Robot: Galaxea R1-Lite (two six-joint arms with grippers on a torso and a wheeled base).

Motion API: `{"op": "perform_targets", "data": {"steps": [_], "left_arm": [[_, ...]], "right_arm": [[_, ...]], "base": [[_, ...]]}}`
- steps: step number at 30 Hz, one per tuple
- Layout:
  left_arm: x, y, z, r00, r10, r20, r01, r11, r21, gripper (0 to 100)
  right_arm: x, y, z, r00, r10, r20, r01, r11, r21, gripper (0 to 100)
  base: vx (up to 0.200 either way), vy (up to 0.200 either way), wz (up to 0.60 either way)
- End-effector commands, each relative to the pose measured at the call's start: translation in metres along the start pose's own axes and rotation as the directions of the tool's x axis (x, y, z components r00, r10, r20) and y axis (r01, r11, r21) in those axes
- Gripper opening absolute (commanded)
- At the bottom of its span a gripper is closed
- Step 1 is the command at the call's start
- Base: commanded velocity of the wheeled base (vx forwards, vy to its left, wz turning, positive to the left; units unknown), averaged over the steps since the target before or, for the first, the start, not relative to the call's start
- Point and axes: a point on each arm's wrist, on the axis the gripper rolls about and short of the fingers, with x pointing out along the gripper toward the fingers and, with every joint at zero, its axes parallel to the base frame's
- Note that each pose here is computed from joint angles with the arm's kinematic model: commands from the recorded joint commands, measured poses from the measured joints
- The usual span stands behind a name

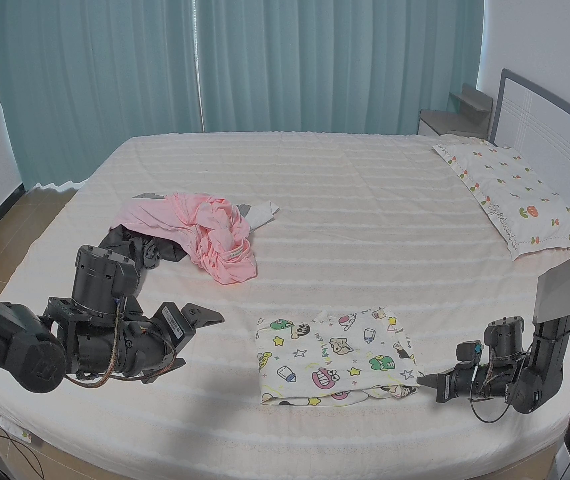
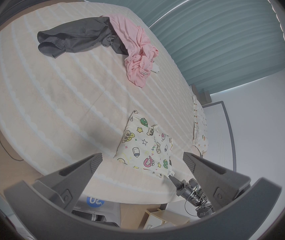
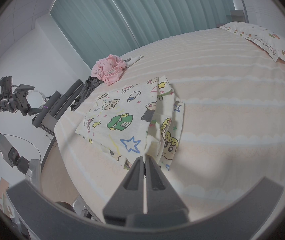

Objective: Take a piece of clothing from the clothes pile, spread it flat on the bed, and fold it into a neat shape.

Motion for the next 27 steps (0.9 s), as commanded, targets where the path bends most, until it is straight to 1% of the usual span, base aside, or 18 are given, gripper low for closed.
{"op": "perform_targets", "data": {"steps": [1,10,11,15,18,20,23,25,26,27], "left_arm": [[0.001,0.000,0.000,1.000,0.002,-0.002,-0.002,1.000,-0.001,100],[0.001,0.000,0.000,1.000,0.002,-0.002,-0.002,1.000,-0.001,100],[0.001,0.000,0.000,1.000,0.002,-0.002,-0.002,1.000,-0.001,100],[0.001,0.001,0.000,1.000,0.003,-0.004,-0.003,1.000,-0.001,100],[0.004,0.002,-0.001,1.000,0.013,-0.011,-0.013,1.000,-0.003,100],[0.007,0.003,-0.001,1.000,0.020,-0.015,-0.020,1.000,-0.004,100],[0.009,0.003,0.000,1.000,0.012,-0.009,-0.012,1.000,-0.004,100],[0.010,0.003,0.000,1.000,0.006,-0.009,-0.006,1.000,-0.003,100],[0.010,0.003,0.000,1.000,0.006,-0.009,-0.006,1.000,-0.003,100],[0.010,0.004,-0.001,1.000,0.007,-0.009,-0.007,1.000,-0.003,100]], "right_arm": [[-0.005,0.004,-0.002,1.000,0.005,-0.008,-0.005,1.000,-0.010,0],[-0.004,0.006,-0.007,0.999,0.009,-0.037,-0.009,1.000,-0.017,0],[-0.004,0.006,-0.007,0.999,0.009,-0.037,-0.009,1.000,-0.017,100],[-0.002,0.005,-0.010,0.999,0.009,-0.051,-0.010,1.000,-0.015,100],[-0.003,0.006,-0.008,0.999,0.010,-0.043,-0.011,1.000,-0.019,100],[-0.005,0.004,-0.003,1.000,0.006,-0.013,-0.006,1.000,-0.026,100],[-0.021,0.004,0.016,0.997,-0.007,0.081,0.010,0.999,-0.042,100],[-0.032,0.003,0.031,0.988,-0.009,0.153,0.016,0.999,-0.049,100],[-0.032,0.003,0.031,0.988,-0.009,0.153,0.016,0.999,-0.049,100],[-0.030,0.000,0.044,0.980,0.006,0.200,0.006,0.998,-0.059,100]], "base": [[0.000,0.000,0.00],[0.000,0.000,0.00],[0.000,0.000,0.00],[0.000,0.000,0.00],[0.000,0.000,0.00],[0.000,0.000,0.00],[0.000,0.000,0.00],[0.000,0.000,0.00],[0.000,0.000,0.00],[0.000,0.000,0.00]]}}
